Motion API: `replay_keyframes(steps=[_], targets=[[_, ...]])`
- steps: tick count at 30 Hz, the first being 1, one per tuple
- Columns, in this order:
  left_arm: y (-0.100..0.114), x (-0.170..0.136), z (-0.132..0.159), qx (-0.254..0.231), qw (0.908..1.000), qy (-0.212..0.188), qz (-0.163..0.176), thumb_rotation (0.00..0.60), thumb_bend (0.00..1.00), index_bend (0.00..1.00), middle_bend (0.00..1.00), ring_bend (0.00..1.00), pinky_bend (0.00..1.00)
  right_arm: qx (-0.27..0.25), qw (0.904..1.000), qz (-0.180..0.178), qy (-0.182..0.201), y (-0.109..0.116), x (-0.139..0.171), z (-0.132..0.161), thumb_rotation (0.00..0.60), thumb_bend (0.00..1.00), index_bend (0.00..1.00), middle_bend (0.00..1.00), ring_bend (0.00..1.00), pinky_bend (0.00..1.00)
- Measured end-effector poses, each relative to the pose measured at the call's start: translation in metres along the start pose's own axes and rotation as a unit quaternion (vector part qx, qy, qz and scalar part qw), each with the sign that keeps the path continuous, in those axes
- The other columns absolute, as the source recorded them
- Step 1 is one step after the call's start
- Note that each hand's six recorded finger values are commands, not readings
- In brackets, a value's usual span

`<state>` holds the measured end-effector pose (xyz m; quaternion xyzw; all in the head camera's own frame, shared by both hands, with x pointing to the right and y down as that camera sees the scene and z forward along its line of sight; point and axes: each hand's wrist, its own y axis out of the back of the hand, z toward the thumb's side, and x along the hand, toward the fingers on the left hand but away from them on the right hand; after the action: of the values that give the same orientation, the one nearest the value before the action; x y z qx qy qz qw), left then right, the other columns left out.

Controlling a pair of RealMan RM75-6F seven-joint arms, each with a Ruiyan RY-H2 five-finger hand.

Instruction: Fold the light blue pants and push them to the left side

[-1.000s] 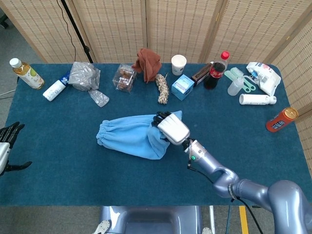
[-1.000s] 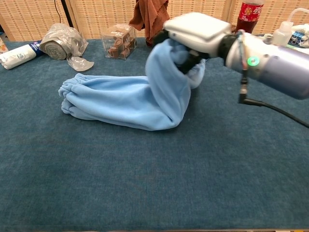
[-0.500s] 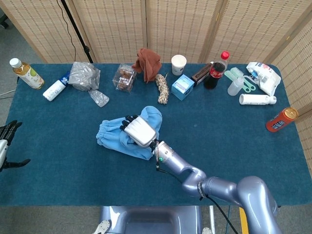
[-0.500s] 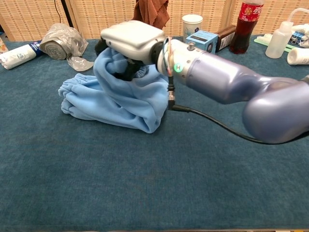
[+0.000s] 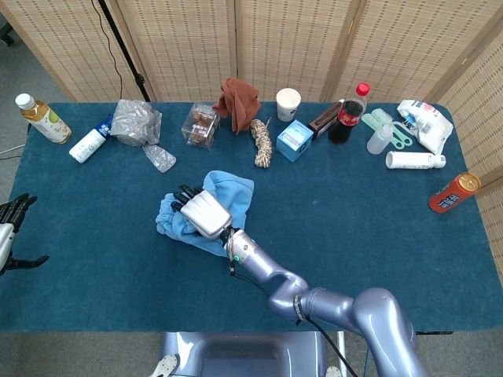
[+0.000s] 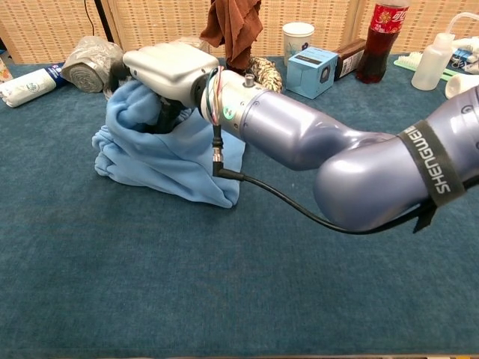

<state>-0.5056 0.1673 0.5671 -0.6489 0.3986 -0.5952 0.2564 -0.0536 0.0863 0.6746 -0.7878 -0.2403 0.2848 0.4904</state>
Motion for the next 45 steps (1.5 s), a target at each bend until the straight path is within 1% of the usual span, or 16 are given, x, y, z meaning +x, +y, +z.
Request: replay_keyframes(steps=[3,6,9,12,16,21,24,28,30,31,33,37,40,41,43,45], targets=[[-0.001,0.000,0.000,0.001,1.0000,-0.001,-0.001,0.600,0.05,0.00,0.00,0.00,0.00,-0.007,0.9999,-0.012,-0.002,0.009,0.000,0.000,0.600,0.00,0.00,0.00,0.00,0.06],[-0.002,0.001,0.000,0.003,1.0000,-0.001,-0.003,0.600,0.05,0.00,0.00,0.00,0.00,-0.018,0.9995,-0.027,-0.002,0.024,0.000,0.000,0.600,0.00,0.00,0.00,0.00,0.06],[-0.004,0.001,0.003,0.005,1.0000,-0.005,-0.003,0.600,0.05,0.00,0.00,0.00,0.00,-0.030,0.9987,-0.042,-0.003,0.041,0.003,-0.001,0.600,0.00,0.00,0.00,0.00,0.06],[-0.006,0.001,0.007,0.009,0.9999,-0.014,-0.004,0.600,0.05,0.00,0.00,0.00,0.00,-0.034,0.9978,-0.057,-0.007,0.062,0.011,-0.010,0.600,0.00,0.00,0.00,0.00,0.06],[-0.010,0.002,0.013,0.012,0.9995,-0.029,-0.003,0.600,0.05,0.00,0.00,0.00,0.00,-0.021,0.9969,-0.072,-0.023,0.091,0.031,-0.040,0.600,0.00,0.00,0.00,0.00,0.06],[-0.011,0.002,0.028,0.004,0.9980,-0.062,0.007,0.600,0.05,0.00,0.00,0.00,0.00,0.009,0.9955,-0.077,-0.055,0.115,0.068,-0.089,0.600,0.00,0.00,0.00,0.00,0.06],[-0.010,0.003,0.041,0.002,0.9955,-0.093,0.018,0.600,0.05,0.00,0.00,0.00,0.00,0.021,0.9942,-0.074,-0.076,0.124,0.100,-0.121,0.600,0.00,0.00,0.00,0.00,0.06],[-0.007,0.004,0.063,0.012,0.9900,-0.137,0.029,0.600,0.05,0.00,0.00,0.00,0.00,0.020,0.9921,-0.060,-0.108,0.127,0.153,-0.159,0.600,0.00,0.00,0.00,0.00,0.06],[-0.004,0.004,0.079,0.023,0.9847,-0.169,0.037,0.600,0.05,0.00,0.00,0.00,0.00,0.020,0.9904,-0.048,-0.128,0.126,0.178,-0.177,0.600,0.00,0.00,0.00,0.00,0.06],[-0.002,0.005,0.088,0.029,0.9815,-0.185,0.041,0.600,0.05,0.00,0.00,0.00,0.00,0.022,0.9888,-0.040,-0.142,0.125,0.195,-0.188,0.600,0.00,0.00,0.00,0.00,0.06],[0.003,0.006,0.109,0.049,0.9723,-0.223,0.051,0.600,0.05,0.00,0.00,0.00,0.00,0.017,0.9870,-0.029,-0.157,0.123,0.217,-0.200,0.600,0.00,0.00,0.00,0.00,0.06],[0.007,0.008,0.144,0.079,0.9570,-0.271,0.066,0.600,0.05,0.00,0.00,0.00,0.00,-0.009,0.9819,-0.008,-0.189,0.116,0.263,-0.222,0.600,0.00,0.00,0.00,0.00,0.06],[0.004,0.008,0.179,0.100,0.9398,-0.320,0.068,0.600,0.05,0.00,0.00,0.00,0.00,-0.025,0.9764,0.005,-0.215,0.110,0.294,-0.238,0.600,0.00,0.00,0.00,0.00,0.06],[0.001,0.008,0.194,0.110,0.9325,-0.337,0.068,0.600,0.05,0.00,0.00,0.00,0.00,-0.028,0.9748,0.007,-0.221,0.109,0.302,-0.241,0.600,0.00,0.00,0.00,0.00,0.06],[-0.002,0.009,0.208,0.118,0.9261,-0.352,0.066,0.600,0.05,0.00,0.00,0.00,0.00,-0.038,0.9711,0.008,-0.235,0.106,0.318,-0.249,0.600,0.00,0.00,0.00,0.00,0.06],[-0.008,0.010,0.228,0.130,0.9170,-0.372,0.063,0.600,0.05,0.00,0.00,0.00,0.00,-0.046,0.9683,0.007,-0.245,0.105,0.330,-0.253,0.600,0.00,0.00,0.00,0.00,0.06]])
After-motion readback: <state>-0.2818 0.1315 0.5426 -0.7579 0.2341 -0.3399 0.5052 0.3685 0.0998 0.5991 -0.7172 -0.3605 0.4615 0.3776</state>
